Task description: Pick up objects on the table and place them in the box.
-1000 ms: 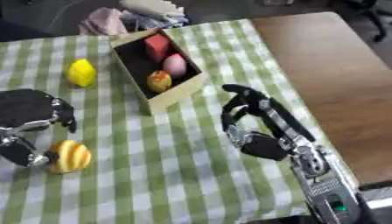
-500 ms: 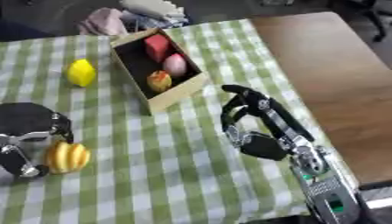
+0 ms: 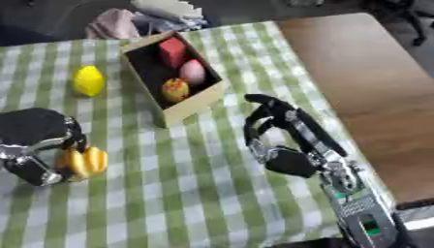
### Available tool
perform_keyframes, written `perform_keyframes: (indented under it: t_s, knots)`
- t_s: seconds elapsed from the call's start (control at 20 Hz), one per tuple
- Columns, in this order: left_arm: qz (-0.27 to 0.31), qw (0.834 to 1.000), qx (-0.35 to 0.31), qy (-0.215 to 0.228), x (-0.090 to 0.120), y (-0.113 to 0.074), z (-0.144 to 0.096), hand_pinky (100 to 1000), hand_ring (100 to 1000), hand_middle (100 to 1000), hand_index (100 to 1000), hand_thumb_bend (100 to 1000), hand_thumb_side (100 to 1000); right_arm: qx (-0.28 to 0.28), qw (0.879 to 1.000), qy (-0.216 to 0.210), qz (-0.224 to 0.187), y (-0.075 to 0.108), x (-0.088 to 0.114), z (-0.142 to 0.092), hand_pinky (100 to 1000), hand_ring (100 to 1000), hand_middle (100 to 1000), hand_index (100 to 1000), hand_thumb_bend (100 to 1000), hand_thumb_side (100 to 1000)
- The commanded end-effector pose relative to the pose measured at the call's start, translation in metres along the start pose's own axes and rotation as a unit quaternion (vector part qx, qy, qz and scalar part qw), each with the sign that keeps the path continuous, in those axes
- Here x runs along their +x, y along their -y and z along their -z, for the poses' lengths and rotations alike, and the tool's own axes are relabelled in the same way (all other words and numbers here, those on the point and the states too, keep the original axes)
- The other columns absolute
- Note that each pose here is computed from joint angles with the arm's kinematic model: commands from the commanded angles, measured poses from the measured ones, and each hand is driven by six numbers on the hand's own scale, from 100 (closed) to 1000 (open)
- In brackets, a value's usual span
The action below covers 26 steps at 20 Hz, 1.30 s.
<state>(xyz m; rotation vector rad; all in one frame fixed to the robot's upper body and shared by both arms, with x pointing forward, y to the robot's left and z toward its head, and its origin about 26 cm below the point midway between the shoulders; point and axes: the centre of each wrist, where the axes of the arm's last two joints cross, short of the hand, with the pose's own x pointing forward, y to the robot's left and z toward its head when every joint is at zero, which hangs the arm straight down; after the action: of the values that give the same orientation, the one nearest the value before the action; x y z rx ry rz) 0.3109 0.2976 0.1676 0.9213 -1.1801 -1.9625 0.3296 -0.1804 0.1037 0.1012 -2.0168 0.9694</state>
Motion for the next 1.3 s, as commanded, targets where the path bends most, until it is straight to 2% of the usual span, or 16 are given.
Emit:
perform_keyframes:
  t_s: [0.05, 0.3, 0.4, 0.55, 0.85, 0.9, 0.95, 1.0, 1.1, 1.15, 1.3]
  knots:
    - [0.006, 0.998, 0.056, -0.015, -0.011, -0.028, -0.013, 500, 358, 376, 502, 200, 150, -0.002, 1.000, 0.007, -0.010, 0.005, 0.004, 0.002, 581, 726, 573, 914, 100, 401]
    - [0.015, 0.987, 0.156, -0.042, -0.020, -0.083, -0.021, 516, 378, 393, 518, 234, 137, 0.003, 1.000, 0.005, -0.006, 0.003, 0.003, 0.001, 581, 726, 573, 914, 100, 397]
    - [0.014, 0.982, 0.182, -0.056, -0.024, -0.097, -0.012, 516, 381, 394, 519, 235, 134, 0.007, 1.000, 0.006, -0.004, 0.001, 0.003, 0.001, 581, 727, 573, 914, 100, 396]
    - [0.003, 0.976, 0.201, -0.078, -0.033, -0.107, 0.015, 525, 389, 403, 532, 235, 129, 0.014, 1.000, 0.010, 0.001, -0.001, 0.004, 0.003, 580, 727, 573, 914, 100, 396]
    - [-0.043, 0.966, 0.226, -0.116, -0.045, -0.099, 0.078, 550, 417, 430, 566, 192, 127, 0.029, 0.999, 0.022, 0.012, -0.008, 0.007, 0.008, 578, 726, 572, 913, 100, 399]
    - [-0.044, 0.964, 0.232, -0.118, -0.045, -0.096, 0.085, 560, 428, 441, 577, 215, 126, 0.031, 0.999, 0.024, 0.014, -0.009, 0.008, 0.009, 577, 726, 572, 913, 100, 399]
    - [-0.044, 0.964, 0.235, -0.121, -0.044, -0.093, 0.092, 580, 459, 470, 607, 278, 123, 0.033, 0.999, 0.026, 0.016, -0.010, 0.008, 0.010, 577, 726, 572, 913, 100, 399]
    - [-0.044, 0.964, 0.234, -0.123, -0.044, -0.089, 0.097, 584, 465, 475, 612, 251, 132, 0.035, 0.999, 0.028, 0.018, -0.011, 0.009, 0.011, 577, 726, 572, 913, 100, 399]
    - [-0.047, 0.964, 0.228, -0.128, -0.045, -0.081, 0.106, 606, 494, 496, 635, 277, 134, 0.038, 0.999, 0.030, 0.019, -0.011, 0.009, 0.012, 577, 726, 572, 913, 100, 393]
    - [-0.047, 0.964, 0.227, -0.130, -0.045, -0.078, 0.109, 630, 527, 535, 673, 306, 140, 0.039, 0.999, 0.031, 0.020, -0.012, 0.010, 0.012, 577, 726, 572, 913, 100, 394]
    - [-0.043, 0.965, 0.223, -0.128, -0.045, -0.070, 0.113, 687, 623, 663, 802, 383, 260, 0.039, 0.998, 0.032, 0.021, -0.012, 0.010, 0.013, 576, 725, 572, 912, 100, 393]
